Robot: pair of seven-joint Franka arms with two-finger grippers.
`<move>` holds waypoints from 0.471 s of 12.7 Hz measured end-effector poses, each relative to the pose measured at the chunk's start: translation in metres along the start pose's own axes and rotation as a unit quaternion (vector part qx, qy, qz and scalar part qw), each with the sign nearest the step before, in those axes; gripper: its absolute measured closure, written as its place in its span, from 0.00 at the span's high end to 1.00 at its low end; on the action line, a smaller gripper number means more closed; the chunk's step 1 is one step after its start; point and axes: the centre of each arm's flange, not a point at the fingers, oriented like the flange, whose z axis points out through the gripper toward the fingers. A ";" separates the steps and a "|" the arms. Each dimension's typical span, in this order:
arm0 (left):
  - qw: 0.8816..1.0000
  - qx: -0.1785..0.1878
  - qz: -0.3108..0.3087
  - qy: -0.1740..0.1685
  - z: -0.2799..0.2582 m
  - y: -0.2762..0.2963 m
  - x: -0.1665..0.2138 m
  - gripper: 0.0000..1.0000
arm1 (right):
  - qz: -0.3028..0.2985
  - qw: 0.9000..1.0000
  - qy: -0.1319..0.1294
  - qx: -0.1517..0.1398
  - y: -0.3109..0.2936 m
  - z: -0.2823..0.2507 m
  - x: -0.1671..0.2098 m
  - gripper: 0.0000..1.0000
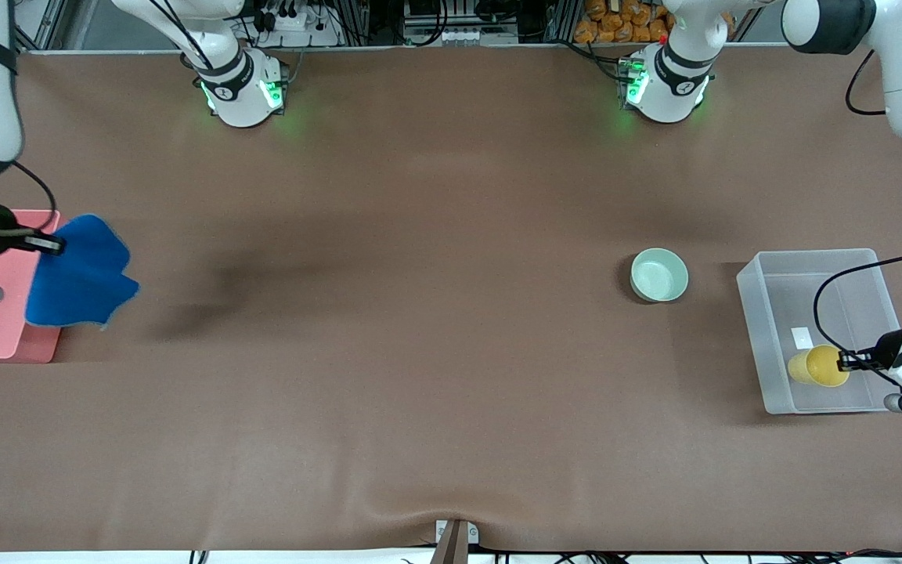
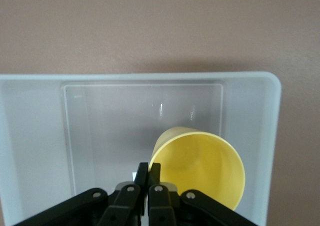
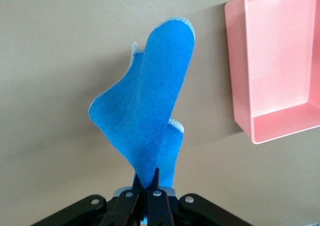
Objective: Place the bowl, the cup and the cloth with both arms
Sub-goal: 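Lift the cloth toward the pink bin while the left gripper lowers the cup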
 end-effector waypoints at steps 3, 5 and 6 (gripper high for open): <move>1.000 0.002 0.000 -0.002 0.017 0.000 0.001 0.04 | -0.027 1.000 -0.014 0.001 0.060 -0.001 -0.009 0.04; 1.000 0.003 0.000 -0.002 0.025 -0.001 0.001 0.04 | -0.043 0.999 -0.026 0.003 0.088 -0.012 -0.024 0.04; 1.000 0.004 0.001 -0.002 0.028 -0.001 0.001 0.04 | -0.053 0.998 -0.031 0.006 0.098 -0.023 -0.033 0.04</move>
